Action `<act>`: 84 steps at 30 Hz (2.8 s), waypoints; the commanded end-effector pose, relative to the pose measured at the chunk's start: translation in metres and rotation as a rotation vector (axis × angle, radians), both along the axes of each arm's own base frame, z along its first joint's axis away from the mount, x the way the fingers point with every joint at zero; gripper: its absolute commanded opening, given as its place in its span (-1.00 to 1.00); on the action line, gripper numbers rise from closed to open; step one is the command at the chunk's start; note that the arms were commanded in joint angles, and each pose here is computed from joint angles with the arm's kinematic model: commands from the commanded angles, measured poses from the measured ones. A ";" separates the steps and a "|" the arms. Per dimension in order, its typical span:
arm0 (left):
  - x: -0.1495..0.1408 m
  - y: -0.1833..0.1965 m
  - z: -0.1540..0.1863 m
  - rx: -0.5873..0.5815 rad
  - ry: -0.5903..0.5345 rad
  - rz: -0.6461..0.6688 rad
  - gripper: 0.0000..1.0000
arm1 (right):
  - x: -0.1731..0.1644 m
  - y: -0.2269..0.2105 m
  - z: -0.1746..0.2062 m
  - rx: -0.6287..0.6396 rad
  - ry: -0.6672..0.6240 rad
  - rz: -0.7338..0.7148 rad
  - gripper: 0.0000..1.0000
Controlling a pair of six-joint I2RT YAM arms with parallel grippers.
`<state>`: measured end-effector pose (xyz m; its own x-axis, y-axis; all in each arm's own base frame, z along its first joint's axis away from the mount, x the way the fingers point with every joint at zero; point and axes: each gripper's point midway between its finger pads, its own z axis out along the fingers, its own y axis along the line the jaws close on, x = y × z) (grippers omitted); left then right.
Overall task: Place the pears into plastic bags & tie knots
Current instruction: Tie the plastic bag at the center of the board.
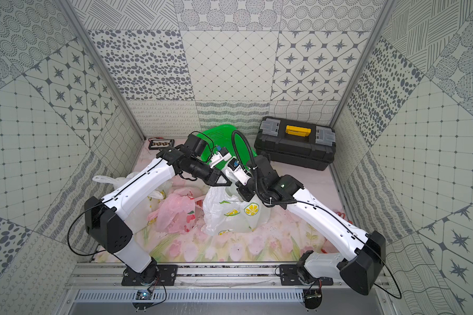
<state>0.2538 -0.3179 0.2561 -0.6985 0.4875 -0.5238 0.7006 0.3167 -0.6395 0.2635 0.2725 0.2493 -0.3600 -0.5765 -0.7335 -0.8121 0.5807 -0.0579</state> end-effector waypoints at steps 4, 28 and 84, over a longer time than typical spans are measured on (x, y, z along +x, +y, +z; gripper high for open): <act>-0.037 -0.001 0.023 -0.142 0.021 -0.178 -0.37 | 0.005 0.011 0.008 0.019 0.017 0.046 -1.00; -0.005 -0.008 0.036 -0.150 -0.057 -0.067 -0.39 | -0.006 0.020 -0.001 0.072 0.125 0.081 -1.00; -0.005 0.015 0.035 -0.109 -0.051 -0.041 -0.16 | -0.005 0.038 0.034 0.169 0.115 0.122 -1.00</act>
